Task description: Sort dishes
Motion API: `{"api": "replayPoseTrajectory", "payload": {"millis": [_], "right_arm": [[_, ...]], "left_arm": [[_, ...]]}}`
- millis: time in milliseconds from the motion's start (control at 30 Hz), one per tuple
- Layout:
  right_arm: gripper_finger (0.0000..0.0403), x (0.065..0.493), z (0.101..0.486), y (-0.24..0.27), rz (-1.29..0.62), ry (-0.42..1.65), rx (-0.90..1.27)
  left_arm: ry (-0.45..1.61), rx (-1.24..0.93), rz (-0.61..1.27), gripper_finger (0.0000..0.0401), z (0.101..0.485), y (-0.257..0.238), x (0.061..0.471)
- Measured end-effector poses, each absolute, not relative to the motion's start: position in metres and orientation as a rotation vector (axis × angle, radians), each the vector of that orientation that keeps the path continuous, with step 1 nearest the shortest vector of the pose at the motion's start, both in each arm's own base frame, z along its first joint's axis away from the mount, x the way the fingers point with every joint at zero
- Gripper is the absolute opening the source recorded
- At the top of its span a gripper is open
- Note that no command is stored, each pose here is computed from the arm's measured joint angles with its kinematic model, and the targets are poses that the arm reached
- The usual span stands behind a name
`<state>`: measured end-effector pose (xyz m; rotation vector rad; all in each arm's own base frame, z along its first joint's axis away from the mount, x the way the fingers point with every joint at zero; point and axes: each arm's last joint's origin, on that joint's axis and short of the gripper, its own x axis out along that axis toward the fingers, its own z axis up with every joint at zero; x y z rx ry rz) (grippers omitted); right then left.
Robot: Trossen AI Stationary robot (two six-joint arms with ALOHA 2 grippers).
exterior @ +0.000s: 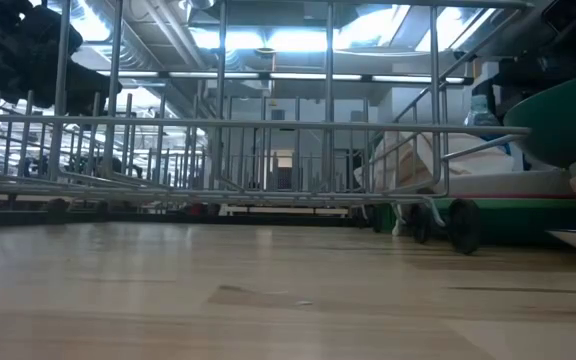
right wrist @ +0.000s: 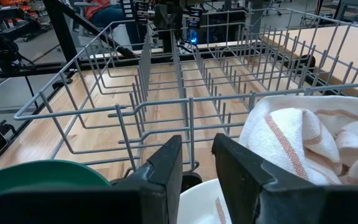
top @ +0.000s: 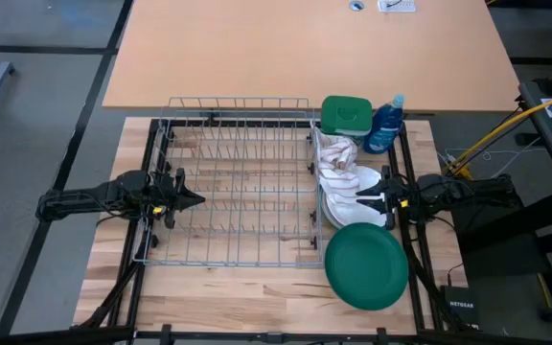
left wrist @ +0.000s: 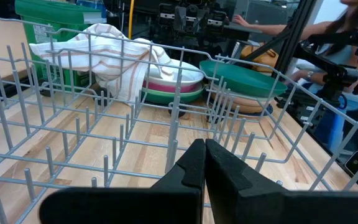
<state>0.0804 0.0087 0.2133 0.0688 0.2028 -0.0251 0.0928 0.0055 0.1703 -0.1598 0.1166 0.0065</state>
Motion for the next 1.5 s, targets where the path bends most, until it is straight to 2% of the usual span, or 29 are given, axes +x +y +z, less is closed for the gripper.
{"api": "replayPoseTrajectory", "payload": {"millis": [1500], "right_arm": [[0.0099,0.0807,0.2103,0.0088,-0.027,0.238,0.062]], "left_arm": [[0.117,-0.160,0.007,0.0001,0.1703,0.0055,0.0928]]}}
